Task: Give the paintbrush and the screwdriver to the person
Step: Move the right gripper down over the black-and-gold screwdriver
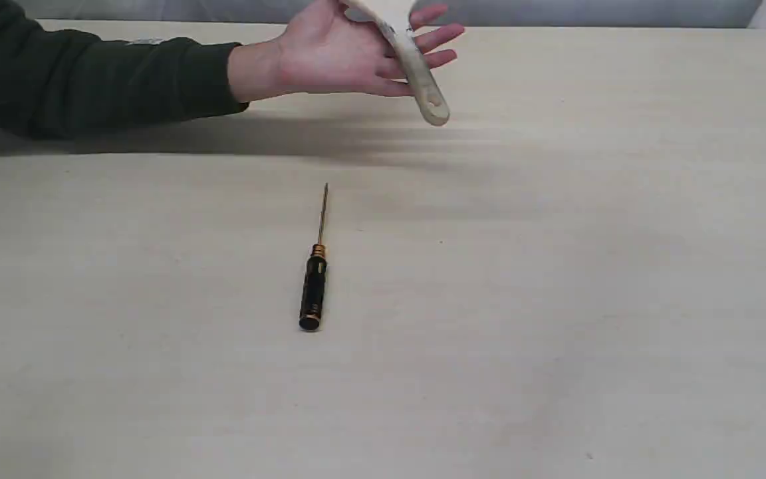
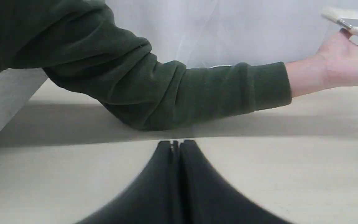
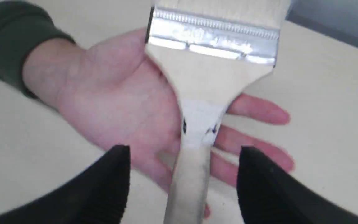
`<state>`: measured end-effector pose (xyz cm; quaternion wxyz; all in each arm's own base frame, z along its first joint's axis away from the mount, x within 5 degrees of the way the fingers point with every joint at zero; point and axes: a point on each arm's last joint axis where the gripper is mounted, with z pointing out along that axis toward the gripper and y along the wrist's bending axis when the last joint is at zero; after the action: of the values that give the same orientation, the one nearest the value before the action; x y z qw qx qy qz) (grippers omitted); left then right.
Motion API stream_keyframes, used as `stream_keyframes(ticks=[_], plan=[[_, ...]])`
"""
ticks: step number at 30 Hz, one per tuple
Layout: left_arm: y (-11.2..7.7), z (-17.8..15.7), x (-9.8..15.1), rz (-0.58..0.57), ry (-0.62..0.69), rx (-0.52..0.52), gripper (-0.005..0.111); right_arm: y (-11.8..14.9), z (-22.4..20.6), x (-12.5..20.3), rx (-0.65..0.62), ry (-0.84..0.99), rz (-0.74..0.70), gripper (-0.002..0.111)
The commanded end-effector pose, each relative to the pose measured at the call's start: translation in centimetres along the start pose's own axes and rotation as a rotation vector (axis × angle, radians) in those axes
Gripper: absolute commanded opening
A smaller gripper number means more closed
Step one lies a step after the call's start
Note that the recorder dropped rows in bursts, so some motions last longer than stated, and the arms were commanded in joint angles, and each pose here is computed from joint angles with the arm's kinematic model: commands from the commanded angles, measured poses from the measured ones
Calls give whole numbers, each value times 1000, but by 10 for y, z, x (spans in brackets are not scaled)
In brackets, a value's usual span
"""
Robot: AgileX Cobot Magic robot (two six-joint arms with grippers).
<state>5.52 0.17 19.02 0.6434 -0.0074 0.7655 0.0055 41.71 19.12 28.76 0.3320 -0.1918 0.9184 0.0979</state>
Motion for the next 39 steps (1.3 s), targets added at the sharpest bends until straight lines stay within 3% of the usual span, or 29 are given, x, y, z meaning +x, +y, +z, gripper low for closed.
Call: stream_keyframes(ticks=[1, 15, 25, 39], plan=[[0, 0, -1, -3, -12, 8, 0, 12, -9, 17, -19, 43, -51, 51], [-1, 0, 0, -6, -9, 8, 0, 80, -59, 84, -157, 61, -157, 51], [-1, 0, 0, -6, -9, 8, 0, 77, -39, 130, -153, 126, -82, 51], [-1, 0, 0, -4, -11, 8, 0, 80, 14, 153, -163, 218, 20, 51]])
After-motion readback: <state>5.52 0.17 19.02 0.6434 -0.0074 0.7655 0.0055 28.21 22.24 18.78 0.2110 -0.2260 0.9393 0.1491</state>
